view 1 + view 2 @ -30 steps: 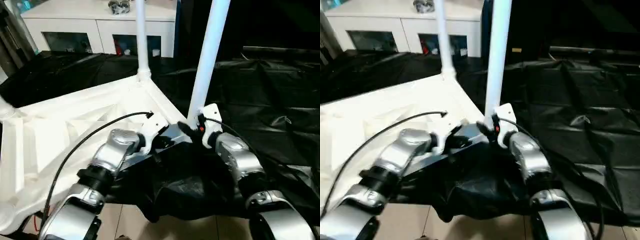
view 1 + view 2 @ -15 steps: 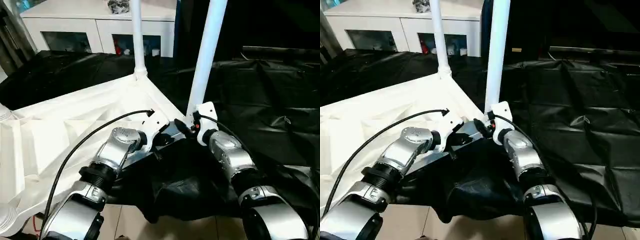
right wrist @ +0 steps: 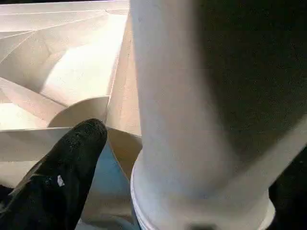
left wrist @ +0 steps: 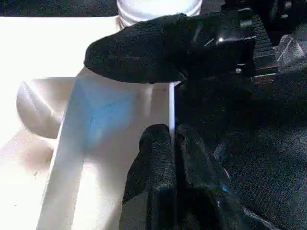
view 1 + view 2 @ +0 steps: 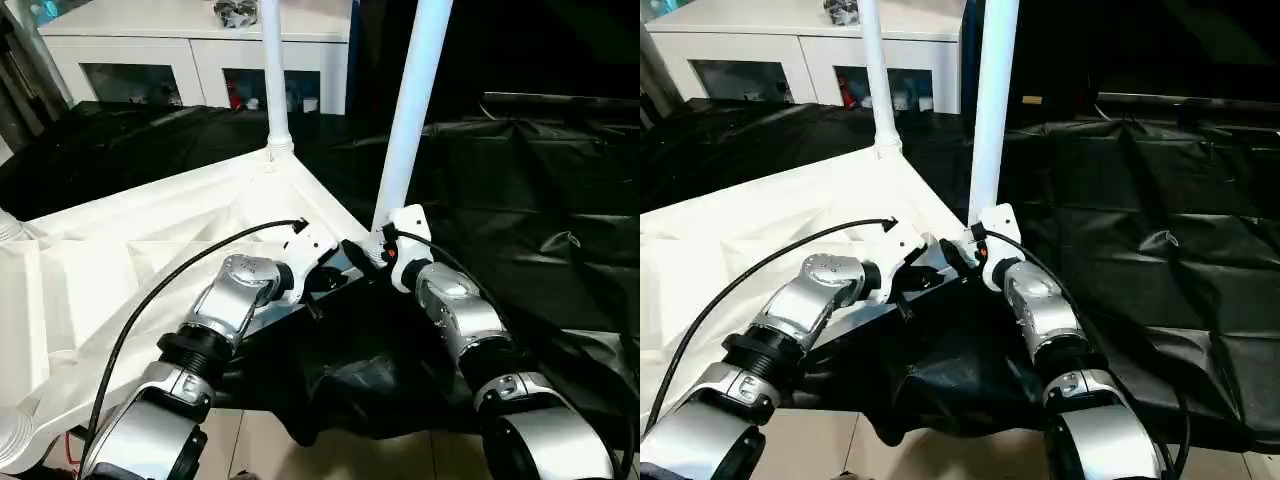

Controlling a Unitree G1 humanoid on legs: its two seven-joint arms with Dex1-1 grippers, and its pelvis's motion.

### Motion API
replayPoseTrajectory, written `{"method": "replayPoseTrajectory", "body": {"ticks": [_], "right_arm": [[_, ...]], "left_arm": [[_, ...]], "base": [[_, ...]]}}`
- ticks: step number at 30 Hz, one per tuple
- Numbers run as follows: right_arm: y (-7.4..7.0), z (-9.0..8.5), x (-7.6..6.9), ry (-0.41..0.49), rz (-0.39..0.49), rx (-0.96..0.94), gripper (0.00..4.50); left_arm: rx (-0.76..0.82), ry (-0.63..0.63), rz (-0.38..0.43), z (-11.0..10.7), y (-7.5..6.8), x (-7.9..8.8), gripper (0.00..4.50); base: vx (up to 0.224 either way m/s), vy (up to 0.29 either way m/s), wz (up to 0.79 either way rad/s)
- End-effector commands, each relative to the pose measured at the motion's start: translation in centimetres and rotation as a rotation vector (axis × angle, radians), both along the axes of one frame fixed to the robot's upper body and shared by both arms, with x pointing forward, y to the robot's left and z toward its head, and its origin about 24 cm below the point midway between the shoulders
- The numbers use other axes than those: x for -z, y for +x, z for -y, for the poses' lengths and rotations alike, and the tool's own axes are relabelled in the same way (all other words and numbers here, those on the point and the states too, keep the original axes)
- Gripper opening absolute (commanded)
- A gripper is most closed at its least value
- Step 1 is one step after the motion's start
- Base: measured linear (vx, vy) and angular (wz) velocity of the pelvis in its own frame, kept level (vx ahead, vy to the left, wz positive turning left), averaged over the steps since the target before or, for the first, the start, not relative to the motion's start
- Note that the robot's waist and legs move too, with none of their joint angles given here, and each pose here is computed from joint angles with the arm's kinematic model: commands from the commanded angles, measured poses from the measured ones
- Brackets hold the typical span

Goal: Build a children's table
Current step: Rotate leg to tighten

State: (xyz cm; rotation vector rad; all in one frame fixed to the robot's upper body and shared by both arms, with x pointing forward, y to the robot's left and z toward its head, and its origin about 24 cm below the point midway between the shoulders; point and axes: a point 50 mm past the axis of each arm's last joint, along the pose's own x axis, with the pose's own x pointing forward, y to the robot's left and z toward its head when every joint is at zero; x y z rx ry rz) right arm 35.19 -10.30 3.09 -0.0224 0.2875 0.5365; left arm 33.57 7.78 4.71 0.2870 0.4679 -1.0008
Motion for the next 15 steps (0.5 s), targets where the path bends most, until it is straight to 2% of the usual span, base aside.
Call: {"method": "replayPoseTrajectory", "body": {"ticks": [1,8,9,11,15], "right_arm": [[-1.4,-2.7,1.9,0.025,-0.1,-0.116,4.44],[-1.3,-2.7,1.8,0.021,-0.089,-0.118,4.44],[-1.8,-0.9,0.8,0.004,-0.023,-0.298,4.44],[-3.1,1.2,-0.1,-0.054,0.028,-0.536,4.44],[-3.1,1.3,-0.2,-0.058,0.035,-0.548,4.44]], "left_arm": [[0.072,-0.083,0.087,2.2,0.3,-2.0,0.0],[0.085,-0.086,0.089,2.2,0.2,-2.0,0.0],[0.187,-0.103,0.064,1.0,-0.8,-1.9,0.0],[0.314,-0.12,0.026,-0.5,-2.3,-1.9,0.0],[0.32,-0.128,0.023,-0.7,-2.5,-1.9,0.0]], "base": [[0.0,0.0,0.0],[0.0,0.0,0.0],[0.0,0.0,0.0],[0.0,0.0,0.0],[0.013,-0.001,0.0]]}}
